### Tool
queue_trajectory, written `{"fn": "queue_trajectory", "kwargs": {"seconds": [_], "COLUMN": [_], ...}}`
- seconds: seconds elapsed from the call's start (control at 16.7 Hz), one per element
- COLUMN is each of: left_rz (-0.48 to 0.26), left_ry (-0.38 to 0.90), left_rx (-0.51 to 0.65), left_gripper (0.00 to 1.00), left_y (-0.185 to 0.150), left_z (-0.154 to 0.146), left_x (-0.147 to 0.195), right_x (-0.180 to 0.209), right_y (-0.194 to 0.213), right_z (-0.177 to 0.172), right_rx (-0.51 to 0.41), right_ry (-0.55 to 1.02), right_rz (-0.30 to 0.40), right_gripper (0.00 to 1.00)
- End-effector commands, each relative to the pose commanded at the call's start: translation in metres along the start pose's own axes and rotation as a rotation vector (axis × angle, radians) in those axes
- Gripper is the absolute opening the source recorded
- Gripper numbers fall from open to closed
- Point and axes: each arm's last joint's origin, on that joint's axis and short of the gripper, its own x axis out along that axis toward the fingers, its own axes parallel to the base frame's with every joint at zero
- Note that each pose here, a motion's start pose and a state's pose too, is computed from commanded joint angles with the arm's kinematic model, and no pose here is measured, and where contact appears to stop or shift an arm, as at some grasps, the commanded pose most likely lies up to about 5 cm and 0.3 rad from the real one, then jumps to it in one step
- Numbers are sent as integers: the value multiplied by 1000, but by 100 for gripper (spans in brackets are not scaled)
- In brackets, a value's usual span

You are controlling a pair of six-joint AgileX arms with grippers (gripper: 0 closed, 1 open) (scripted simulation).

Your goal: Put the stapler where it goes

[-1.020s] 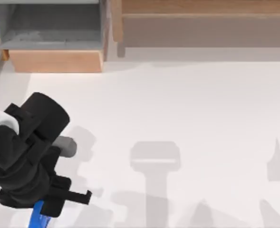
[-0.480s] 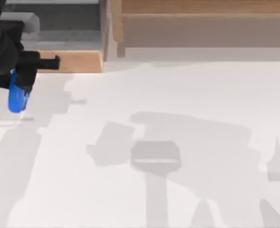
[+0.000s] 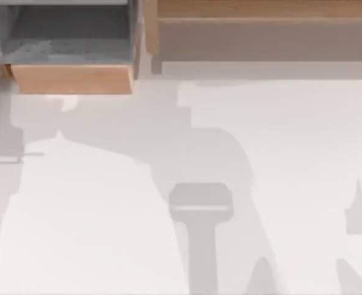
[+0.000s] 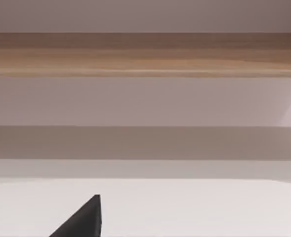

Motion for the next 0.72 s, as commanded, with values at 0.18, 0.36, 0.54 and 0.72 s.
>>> {"fn": "queue_trajectory", "kwargs": {"seconds": [0.18, 0.36, 0.54, 0.72], "left_rz": [20, -5, -46, -68], "left_ry": [64, 157, 236, 272], "left_rx": [-17, -2, 36, 63], "left_gripper": [0, 0, 0, 0], "left_y": [43, 64, 67, 63], "left_z": [13, 13, 10, 8], "left_x": [37, 80, 111, 123], "right_x": [0, 0, 0, 0], "right_y": [0, 0, 0, 0], "right_z": [0, 0, 0, 0], "right_rx": [0, 0, 0, 0], "right_ry": [0, 0, 0, 0], "right_rz": [0, 0, 0, 0], "right_gripper": [100, 100, 100, 100]}}
